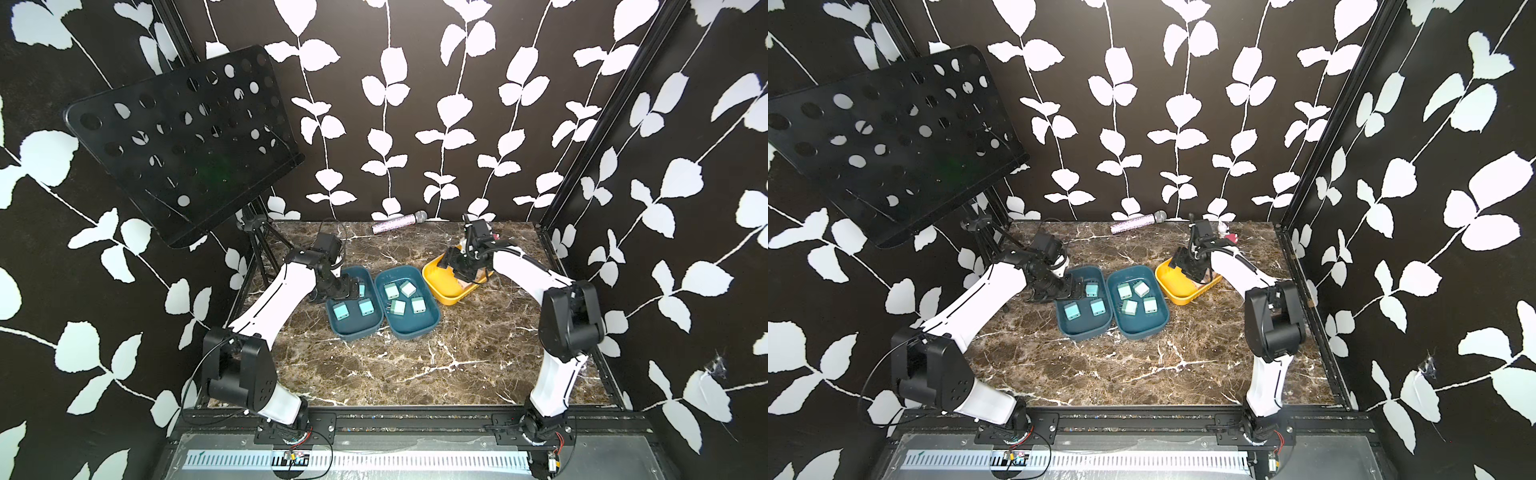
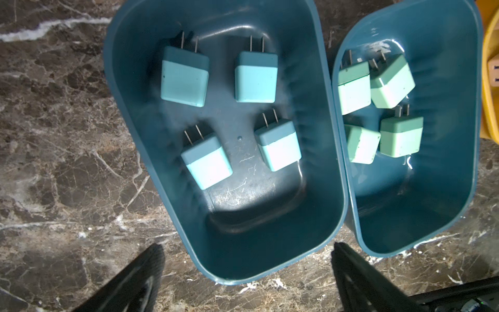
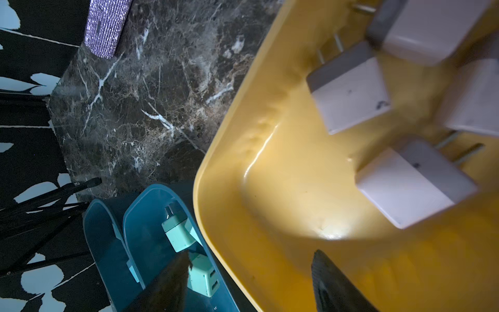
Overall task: Place the plugs by color into the storage box
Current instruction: Move the storage box to the center of the board.
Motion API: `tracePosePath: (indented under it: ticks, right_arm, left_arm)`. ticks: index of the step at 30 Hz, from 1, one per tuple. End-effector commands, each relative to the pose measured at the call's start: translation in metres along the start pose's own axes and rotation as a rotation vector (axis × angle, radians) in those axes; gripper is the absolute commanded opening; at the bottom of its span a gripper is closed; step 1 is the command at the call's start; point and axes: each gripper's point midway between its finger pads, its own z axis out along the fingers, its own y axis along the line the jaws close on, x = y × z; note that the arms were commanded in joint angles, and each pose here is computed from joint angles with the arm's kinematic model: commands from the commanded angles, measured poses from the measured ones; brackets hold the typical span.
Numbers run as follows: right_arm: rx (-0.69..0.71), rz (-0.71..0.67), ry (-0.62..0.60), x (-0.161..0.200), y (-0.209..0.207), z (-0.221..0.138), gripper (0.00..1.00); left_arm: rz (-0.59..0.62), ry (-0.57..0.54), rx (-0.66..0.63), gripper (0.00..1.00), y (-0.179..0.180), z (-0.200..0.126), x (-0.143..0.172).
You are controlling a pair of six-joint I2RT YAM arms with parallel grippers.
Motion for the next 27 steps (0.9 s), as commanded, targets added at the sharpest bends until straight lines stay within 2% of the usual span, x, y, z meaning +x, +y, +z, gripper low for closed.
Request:
tracePosePath:
  ticks: [1,10,17,23,27]
  right_arm:
    - [-0.006,-0.036,0.061,0.014,0.012,0.016,0.7]
    - [-0.055,0.076,0.036,-0.008,0.024,0.052,0.7]
    - [0.014,0.111,0.046,-0.013,0.009,0.074,0.67]
    - [0.094,0.12,0.054,-0.012,-0.023,0.07,0.56]
    - [0.091,0.14,0.025,-0.017,-0.035,0.054,0.51]
  left_arm:
    - [-0.02,-0.016,0.019,0.98,-0.002,-0.008,0.007]
    - [-0.032,0.007,0.012,0.98,0.003,-0.008,0.024]
    - [-0.052,0.011,0.006,0.98,0.007,-0.012,0.036]
    - [-0.068,0.015,0.008,0.98,0.01,-0.012,0.045]
    - [-0.075,0.026,0.025,0.98,0.006,-0.012,0.046]
